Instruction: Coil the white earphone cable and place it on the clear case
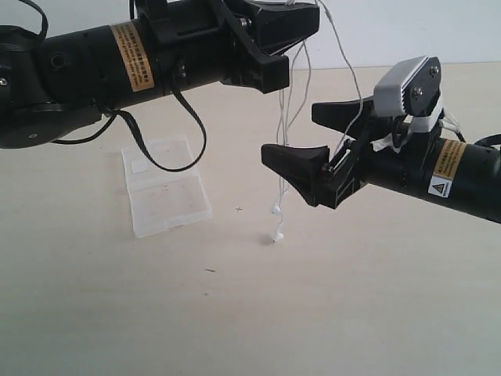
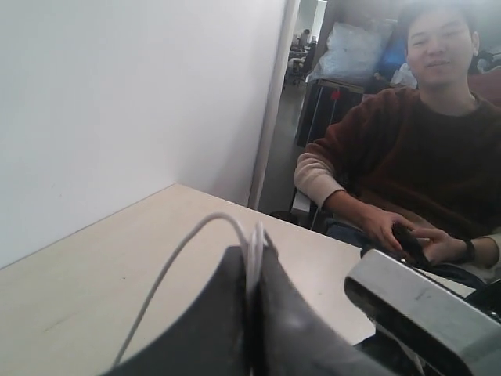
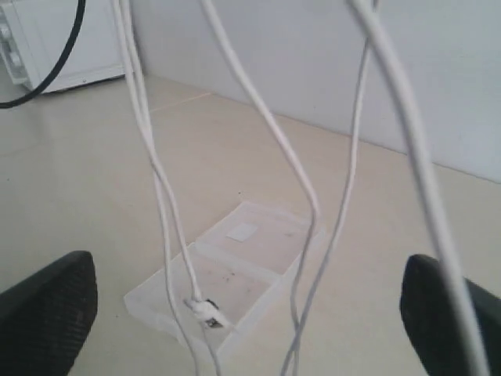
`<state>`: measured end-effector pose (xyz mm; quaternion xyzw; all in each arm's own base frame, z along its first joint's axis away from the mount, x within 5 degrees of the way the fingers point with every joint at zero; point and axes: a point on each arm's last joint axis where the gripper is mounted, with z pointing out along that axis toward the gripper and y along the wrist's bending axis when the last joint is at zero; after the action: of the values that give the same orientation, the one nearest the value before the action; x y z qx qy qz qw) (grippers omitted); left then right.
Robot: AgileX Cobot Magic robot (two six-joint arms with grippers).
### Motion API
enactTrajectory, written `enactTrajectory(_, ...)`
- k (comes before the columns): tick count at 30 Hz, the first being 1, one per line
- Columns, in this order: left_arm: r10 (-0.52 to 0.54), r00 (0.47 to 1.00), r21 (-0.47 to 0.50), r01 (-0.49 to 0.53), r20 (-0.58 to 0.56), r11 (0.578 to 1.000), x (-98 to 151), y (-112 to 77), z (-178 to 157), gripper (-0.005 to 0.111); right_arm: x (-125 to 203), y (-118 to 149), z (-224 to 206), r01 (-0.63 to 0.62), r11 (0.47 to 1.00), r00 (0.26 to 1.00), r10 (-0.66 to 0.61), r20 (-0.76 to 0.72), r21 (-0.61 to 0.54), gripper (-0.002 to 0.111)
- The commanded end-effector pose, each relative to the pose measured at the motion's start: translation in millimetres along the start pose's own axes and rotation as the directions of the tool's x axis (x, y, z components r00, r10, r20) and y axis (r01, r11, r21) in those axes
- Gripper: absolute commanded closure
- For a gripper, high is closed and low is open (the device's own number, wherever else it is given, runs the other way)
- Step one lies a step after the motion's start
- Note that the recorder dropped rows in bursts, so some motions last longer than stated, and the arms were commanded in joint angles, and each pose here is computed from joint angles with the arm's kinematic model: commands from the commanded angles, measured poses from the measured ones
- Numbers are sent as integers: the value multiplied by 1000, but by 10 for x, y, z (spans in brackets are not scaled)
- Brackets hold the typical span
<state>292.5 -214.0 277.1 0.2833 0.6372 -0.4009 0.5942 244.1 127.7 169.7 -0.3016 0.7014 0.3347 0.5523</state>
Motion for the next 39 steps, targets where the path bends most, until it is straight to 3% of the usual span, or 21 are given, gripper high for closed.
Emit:
enactTrajectory(1, -5, 1000, 17, 5, 20, 1000, -25, -19, -6, 107, -2, -23, 14, 56, 998, 998, -56, -7, 16, 6)
enactTrajectory(6, -5, 1000, 22, 5, 25, 1000, -30, -24, -6, 107, -31, -84, 11, 29, 996, 999, -31, 23, 84, 6)
enactTrajectory(39, -28, 999, 44, 26, 37, 999, -41, -43, -7, 107, -15, -141, 74, 44, 995, 997, -49, 60, 93, 6)
